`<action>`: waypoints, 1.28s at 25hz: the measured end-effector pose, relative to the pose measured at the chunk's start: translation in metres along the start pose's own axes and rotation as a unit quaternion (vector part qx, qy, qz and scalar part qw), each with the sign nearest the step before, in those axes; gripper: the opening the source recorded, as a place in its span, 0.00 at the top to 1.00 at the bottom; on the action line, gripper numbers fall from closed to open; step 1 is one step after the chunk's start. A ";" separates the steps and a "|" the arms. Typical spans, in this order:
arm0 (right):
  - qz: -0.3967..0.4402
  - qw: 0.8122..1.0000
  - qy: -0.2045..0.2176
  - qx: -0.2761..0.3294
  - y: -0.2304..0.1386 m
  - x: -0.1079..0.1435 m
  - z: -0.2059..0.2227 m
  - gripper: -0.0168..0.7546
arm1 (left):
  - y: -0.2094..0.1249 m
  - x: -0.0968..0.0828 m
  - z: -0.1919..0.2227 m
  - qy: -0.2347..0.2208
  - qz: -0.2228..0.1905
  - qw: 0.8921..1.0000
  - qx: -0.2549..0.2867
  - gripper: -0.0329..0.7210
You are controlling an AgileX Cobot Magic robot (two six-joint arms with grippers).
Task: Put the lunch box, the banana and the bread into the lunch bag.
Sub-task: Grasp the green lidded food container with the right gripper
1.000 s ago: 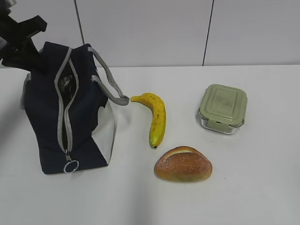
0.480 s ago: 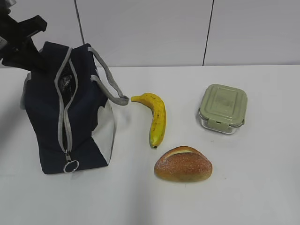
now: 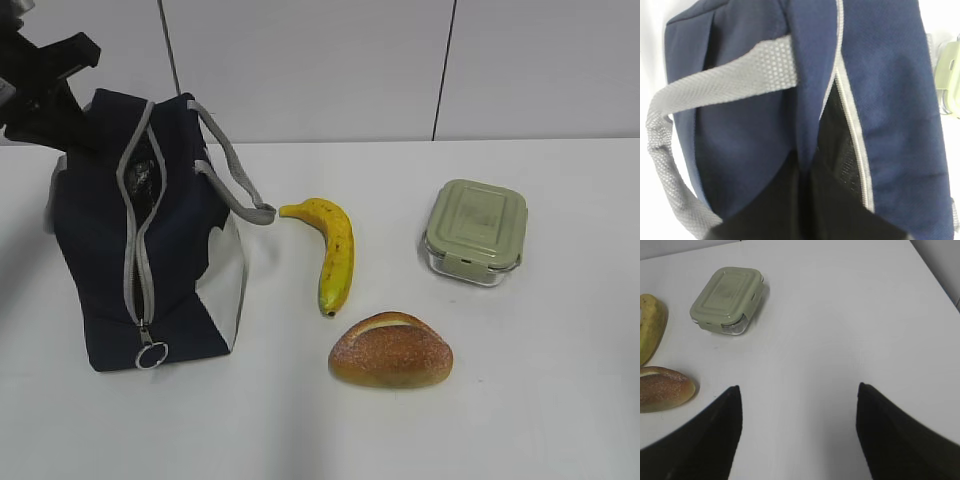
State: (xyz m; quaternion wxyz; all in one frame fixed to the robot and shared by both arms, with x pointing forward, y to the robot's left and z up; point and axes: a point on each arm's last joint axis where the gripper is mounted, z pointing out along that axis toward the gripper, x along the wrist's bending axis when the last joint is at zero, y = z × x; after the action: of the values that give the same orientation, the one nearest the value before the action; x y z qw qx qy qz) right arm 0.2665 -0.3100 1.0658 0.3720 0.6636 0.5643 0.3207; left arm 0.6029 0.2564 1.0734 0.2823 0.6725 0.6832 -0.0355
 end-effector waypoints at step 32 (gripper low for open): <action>0.076 0.934 0.179 0.301 0.121 0.077 0.235 0.30 | 0.000 0.000 0.000 0.000 0.006 1.000 0.000 0.96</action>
State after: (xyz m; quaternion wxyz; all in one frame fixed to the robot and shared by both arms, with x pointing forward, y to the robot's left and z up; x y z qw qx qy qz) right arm 0.5392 -0.2758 1.0480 0.0223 0.7169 0.6398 0.2761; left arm 0.6029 0.2564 1.0734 0.2829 0.6764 0.6792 -0.0336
